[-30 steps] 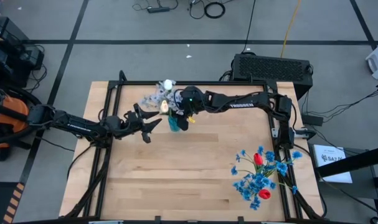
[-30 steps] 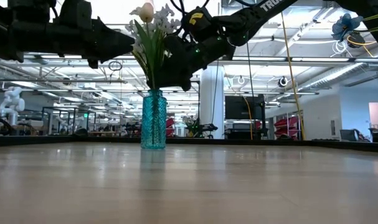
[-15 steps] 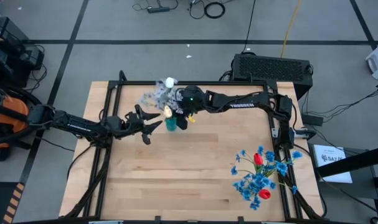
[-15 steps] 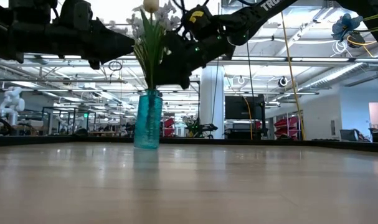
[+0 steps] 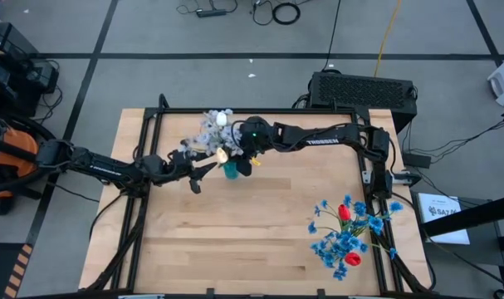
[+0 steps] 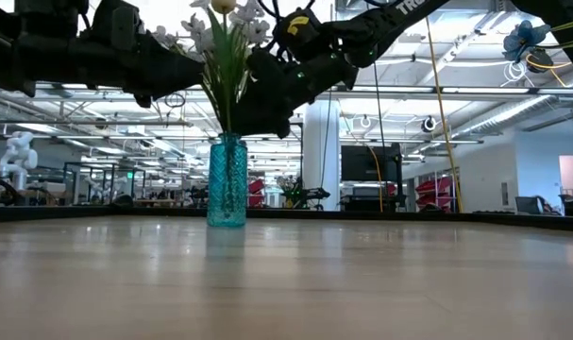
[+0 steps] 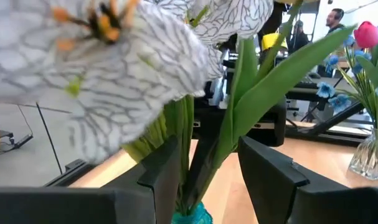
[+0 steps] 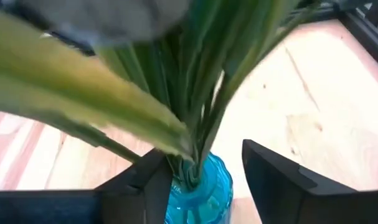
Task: Sort flowers into vase by color
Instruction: Put the orange tulip into the blue transparent vase
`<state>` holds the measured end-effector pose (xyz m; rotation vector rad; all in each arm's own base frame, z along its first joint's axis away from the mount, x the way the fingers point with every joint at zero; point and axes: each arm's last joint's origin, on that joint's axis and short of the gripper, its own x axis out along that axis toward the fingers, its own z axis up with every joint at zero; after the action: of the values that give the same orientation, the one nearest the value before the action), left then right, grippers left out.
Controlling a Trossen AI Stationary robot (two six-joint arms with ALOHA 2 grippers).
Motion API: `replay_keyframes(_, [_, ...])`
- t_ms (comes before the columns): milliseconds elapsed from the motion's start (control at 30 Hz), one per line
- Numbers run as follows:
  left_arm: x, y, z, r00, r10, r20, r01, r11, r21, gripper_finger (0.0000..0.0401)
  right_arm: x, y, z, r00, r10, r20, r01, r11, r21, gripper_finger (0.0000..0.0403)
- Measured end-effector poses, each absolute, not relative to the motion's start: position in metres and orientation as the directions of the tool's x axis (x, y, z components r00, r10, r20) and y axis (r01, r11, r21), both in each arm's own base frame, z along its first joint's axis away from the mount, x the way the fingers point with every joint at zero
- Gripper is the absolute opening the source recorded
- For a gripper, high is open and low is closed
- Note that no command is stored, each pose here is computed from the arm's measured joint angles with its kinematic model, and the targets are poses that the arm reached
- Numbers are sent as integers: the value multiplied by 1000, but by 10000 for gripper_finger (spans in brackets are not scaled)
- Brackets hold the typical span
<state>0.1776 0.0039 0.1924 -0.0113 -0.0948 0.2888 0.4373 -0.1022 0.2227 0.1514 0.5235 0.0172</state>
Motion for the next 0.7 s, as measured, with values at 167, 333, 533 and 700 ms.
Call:
replay_keyframes(167, [178,4,192,954,285,91,-284,959,-24,169,434,-103,231,873,46,-485,29,989,145,202])
replay_keyframes(333, [178,4,191,956,284,75,-284,959,-19,169,425,-103,239,846,41,-531,-1,997,75,212])
replay_keyframes(533, [178,4,190,956,284,71,-284,959,-18,169,418,-102,248,838,40,-544,-9,998,60,211])
replay_keyframes(700, [178,3,191,960,271,76,-271,962,-19,169,416,-102,250,830,22,-557,5,999,47,211])
